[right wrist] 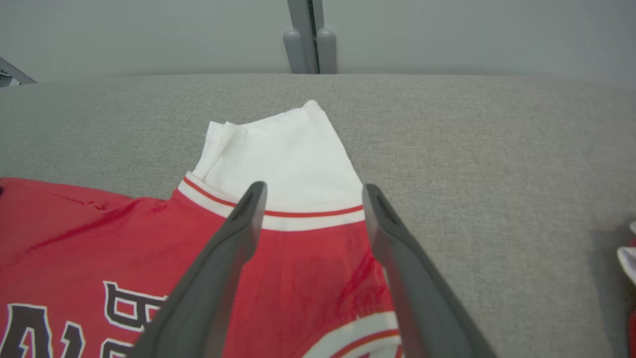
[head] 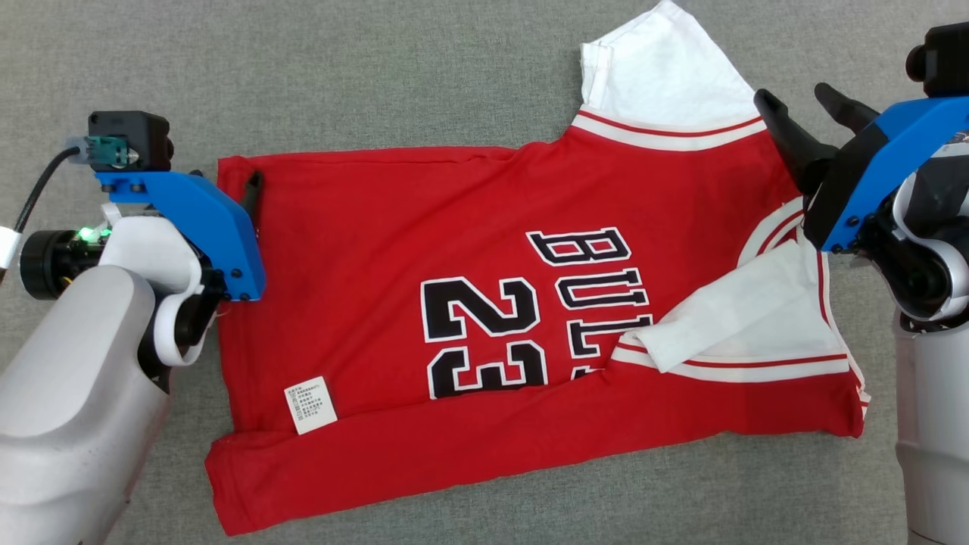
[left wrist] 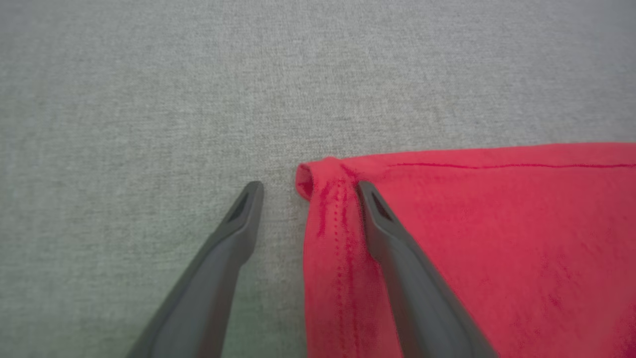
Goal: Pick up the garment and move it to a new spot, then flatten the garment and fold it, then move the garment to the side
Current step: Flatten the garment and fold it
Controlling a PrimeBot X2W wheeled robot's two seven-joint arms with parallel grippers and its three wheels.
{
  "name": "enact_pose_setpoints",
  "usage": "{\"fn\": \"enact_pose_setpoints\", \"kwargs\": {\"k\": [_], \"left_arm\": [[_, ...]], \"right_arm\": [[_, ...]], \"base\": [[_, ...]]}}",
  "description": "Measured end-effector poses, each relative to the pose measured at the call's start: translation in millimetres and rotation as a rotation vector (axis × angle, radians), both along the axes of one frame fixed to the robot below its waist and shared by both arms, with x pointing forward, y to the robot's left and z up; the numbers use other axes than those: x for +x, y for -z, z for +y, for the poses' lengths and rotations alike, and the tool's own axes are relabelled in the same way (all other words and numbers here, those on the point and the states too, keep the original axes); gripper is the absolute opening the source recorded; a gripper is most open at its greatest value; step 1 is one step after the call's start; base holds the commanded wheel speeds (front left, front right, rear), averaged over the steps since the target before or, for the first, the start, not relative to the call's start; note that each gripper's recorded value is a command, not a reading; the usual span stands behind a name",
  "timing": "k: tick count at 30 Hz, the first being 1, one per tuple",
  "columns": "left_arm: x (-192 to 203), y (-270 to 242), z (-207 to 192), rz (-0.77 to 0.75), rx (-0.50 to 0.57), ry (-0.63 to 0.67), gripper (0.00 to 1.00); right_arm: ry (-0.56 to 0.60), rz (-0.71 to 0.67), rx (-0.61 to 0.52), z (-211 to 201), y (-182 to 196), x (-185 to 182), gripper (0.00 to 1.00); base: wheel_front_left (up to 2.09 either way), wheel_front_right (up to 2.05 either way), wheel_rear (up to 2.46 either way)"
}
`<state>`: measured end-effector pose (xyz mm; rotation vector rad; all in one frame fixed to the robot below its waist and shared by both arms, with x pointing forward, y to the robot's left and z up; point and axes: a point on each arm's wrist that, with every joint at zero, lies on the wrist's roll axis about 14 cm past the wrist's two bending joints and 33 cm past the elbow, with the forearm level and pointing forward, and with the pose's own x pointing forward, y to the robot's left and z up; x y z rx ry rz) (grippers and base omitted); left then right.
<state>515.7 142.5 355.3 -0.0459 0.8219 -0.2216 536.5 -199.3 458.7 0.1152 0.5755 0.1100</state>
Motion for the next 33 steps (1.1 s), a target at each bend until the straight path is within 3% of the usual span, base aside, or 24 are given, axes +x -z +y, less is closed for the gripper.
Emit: {"fn": "enact_pose_setpoints", "kwargs": {"k": [10, 12, 13, 14, 15, 16, 25, 33], "left_arm": [[3.9, 10.5, 4.0, 0.047, 0.007, -0.009, 1.00], [4.6, 11.4, 4.0, 0.049, 0.004, -0.009, 0.76], [4.7, 12.0, 4.0, 0.052, 0.002, -0.008, 0.50], [3.9, 13.1, 3.2, 0.063, -0.004, -0.004, 0.40], [3.7, 13.6, 2.6, 0.070, -0.009, -0.002, 0.16], [3.2, 14.4, 1.6, 0.078, -0.016, 0.001, 0.00], [4.1, 17.6, -7.0, 0.074, -0.065, 0.012, 0.00], [0.6, 16.2, -10.6, 0.031, -0.101, 0.023, 0.00]], "right_arm": [[-0.004, 0.017, -0.008, -3.8, 6.9, 1.7, 1.00], [-0.005, 0.018, -0.010, -4.1, 7.8, 3.3, 1.00], [-0.006, 0.022, -0.012, -4.3, 8.7, 3.8, 1.00], [-0.007, 0.023, -0.013, -4.1, 9.6, 4.5, 1.00], [-0.010, 0.026, -0.014, -3.4, 10.5, 5.3, 1.00], [-0.013, 0.030, -0.014, -2.6, 11.2, 6.3, 1.00], [-0.022, 0.032, -0.055, -5.9, 0.6, 49.0, 1.00], [-0.024, 0.121, -0.100, -2.3, 31.9, 87.7, 1.00]], "base": [[0.00, 0.00, 0.00], [0.00, 0.00, 0.00], [0.00, 0.00, 0.00], [0.00, 0.00, 0.00], [0.00, 0.00, 0.00], [0.00, 0.00, 0.00], [0.00, 0.00, 0.00], [0.00, 0.00, 0.00]]}}
